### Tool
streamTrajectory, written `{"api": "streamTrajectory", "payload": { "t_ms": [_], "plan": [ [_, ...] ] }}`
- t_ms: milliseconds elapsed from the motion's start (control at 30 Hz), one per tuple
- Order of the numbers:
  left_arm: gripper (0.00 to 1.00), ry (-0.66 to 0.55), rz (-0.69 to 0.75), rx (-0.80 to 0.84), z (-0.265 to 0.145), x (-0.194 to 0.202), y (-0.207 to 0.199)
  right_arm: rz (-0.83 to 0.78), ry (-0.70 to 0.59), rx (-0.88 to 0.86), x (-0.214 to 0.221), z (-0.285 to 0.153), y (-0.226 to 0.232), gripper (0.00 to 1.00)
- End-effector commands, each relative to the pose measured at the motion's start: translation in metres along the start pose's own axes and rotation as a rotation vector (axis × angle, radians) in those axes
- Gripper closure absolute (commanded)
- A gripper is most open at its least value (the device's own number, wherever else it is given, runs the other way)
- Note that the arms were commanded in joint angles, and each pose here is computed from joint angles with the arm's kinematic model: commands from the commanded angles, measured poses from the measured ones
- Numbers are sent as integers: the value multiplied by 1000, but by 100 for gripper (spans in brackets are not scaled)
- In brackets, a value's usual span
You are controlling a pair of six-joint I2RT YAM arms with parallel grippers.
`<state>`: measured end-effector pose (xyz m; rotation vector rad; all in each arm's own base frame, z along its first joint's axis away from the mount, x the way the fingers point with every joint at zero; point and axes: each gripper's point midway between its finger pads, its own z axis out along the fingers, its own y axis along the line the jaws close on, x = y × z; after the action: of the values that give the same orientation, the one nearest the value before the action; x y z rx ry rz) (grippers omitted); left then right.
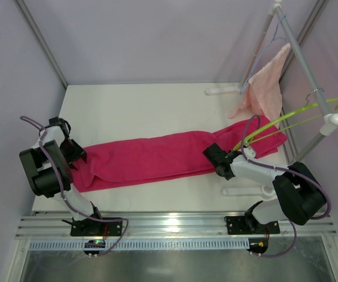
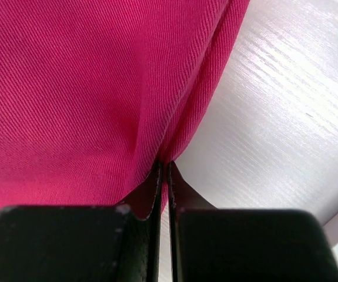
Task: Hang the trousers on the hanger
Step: Fold the trousers
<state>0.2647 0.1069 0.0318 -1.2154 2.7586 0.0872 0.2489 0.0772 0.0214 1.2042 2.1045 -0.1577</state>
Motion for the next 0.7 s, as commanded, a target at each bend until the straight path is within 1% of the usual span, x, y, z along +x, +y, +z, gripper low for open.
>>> {"api": "streamTrajectory", "payload": {
  "t_ms": [0,67,100,167,200,233,300,433,567,667],
  "plan": [
    [51,6,-8,-22,15,-3,3,10,-56,-28,-13,2,0,96],
    [59,10,-1,-34,20,-2,5,11,-60,-34,-16,3,-1,96],
    [70,9,3,-40,22,-3,6,8,-61,-28,-16,5,-3,96],
    [81,11,19,-43,25,-3,5,11,-66,-35,-19,5,-3,96],
    [95,9,18,-52,24,-4,6,14,-67,-33,-20,6,-5,96],
    [100,6,19,-79,25,-6,11,18,-67,-32,-21,7,-7,96],
    [100,7,21,-133,20,-9,20,25,-57,-29,-19,11,-9,96],
    [100,-64,27,-246,0,-31,35,7,-50,-14,-16,18,-14,96],
    [100,-71,35,-303,-9,-40,42,11,-54,-3,-17,18,-15,96],
    [100,-82,40,-315,-14,-47,42,15,-61,-1,-19,18,-18,96]
  ]
}}
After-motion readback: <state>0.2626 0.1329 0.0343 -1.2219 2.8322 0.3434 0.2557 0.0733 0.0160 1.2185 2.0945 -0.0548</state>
